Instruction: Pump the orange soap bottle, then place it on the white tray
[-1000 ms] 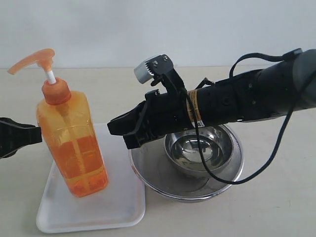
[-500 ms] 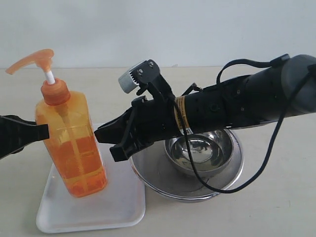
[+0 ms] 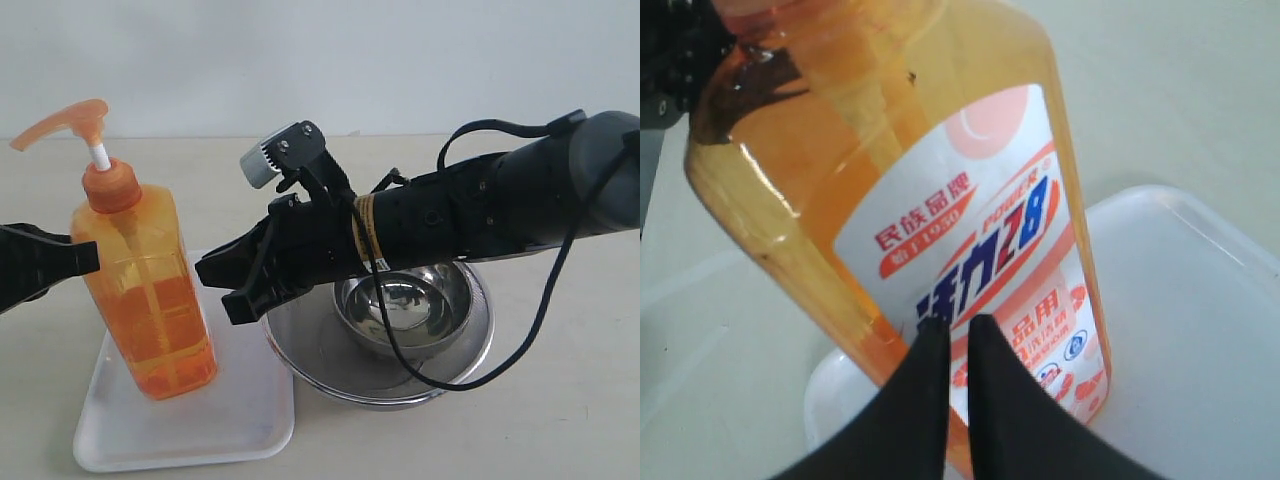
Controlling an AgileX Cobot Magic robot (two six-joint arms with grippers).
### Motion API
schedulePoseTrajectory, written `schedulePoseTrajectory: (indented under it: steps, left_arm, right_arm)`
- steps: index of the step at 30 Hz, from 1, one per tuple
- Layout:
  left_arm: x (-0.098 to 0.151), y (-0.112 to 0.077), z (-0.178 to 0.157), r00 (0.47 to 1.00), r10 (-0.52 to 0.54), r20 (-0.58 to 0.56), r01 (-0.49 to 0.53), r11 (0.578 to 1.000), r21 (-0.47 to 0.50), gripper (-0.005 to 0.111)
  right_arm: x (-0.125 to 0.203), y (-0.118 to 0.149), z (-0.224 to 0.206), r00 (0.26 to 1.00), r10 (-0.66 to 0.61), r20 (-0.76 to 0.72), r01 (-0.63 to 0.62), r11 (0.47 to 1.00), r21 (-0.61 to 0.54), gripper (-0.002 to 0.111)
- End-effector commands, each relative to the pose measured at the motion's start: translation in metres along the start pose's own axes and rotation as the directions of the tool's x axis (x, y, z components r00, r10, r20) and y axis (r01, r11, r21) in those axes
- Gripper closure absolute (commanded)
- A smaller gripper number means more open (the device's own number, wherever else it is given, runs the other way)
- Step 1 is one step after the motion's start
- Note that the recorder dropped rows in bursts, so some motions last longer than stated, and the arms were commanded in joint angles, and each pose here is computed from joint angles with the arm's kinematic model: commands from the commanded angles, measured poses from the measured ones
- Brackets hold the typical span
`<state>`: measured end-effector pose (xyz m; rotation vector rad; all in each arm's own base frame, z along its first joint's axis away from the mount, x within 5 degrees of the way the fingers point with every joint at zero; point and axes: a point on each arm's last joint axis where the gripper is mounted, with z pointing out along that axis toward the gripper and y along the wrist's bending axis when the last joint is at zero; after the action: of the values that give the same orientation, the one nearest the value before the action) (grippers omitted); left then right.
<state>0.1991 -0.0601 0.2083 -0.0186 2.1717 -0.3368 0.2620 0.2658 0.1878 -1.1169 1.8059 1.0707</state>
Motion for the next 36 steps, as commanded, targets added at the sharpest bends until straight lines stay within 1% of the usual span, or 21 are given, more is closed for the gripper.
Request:
schedulePoseTrajectory:
  steps: [1,7,10,15,19,25,31,36]
  left_arm:
    - [-0.001,0.0,0.004,1.0,0.008,0.005,-0.008,1.0,0.001,0.102]
    - [0.004,0.001,0.014,1.0,0.005,-0.021,-0.006,1.0,-0.012,0.102]
    - [0.004,0.001,0.015,1.0,-0.016,-0.017,0.016,1.0,-0.012,0.102]
    - [0.003,0.0,0.015,1.0,0.007,-0.007,-0.007,1.0,-0.002,0.102]
    - [0.003,-0.001,0.015,1.0,0.003,-0.005,-0.003,1.0,0.007,0.102]
    - [0.001,-0.004,0.016,1.0,0.015,0.003,-0.016,0.999,0.041,0.102]
    - [-0.004,-0.009,0.016,1.0,0.012,0.024,-0.014,0.996,0.086,0.102]
    - [-0.005,-0.01,0.016,0.999,0.014,0.031,-0.017,0.995,0.095,0.102]
  right_arm:
    - [-0.001,0.0,0.0,1.0,-0.007,0.004,0.007,1.0,0.004,0.106]
    - [-0.001,0.0,0.0,1.0,-0.003,0.004,0.003,1.0,0.004,0.106]
    - [-0.001,0.0,0.0,1.0,-0.003,0.004,0.003,1.0,0.004,0.106]
    - [-0.001,0.0,0.0,1.0,-0.007,0.004,0.007,1.0,0.004,0.106]
    - [-0.001,0.0,0.0,1.0,-0.011,0.005,0.011,1.0,0.002,0.106]
    - [-0.004,0.005,0.0,0.999,-0.01,0.035,0.012,0.998,-0.054,0.106]
    - [-0.004,0.006,0.0,0.999,-0.004,0.036,0.006,0.998,-0.067,0.106]
    - [-0.005,0.009,0.0,0.999,0.0,0.045,0.004,0.995,-0.097,0.106]
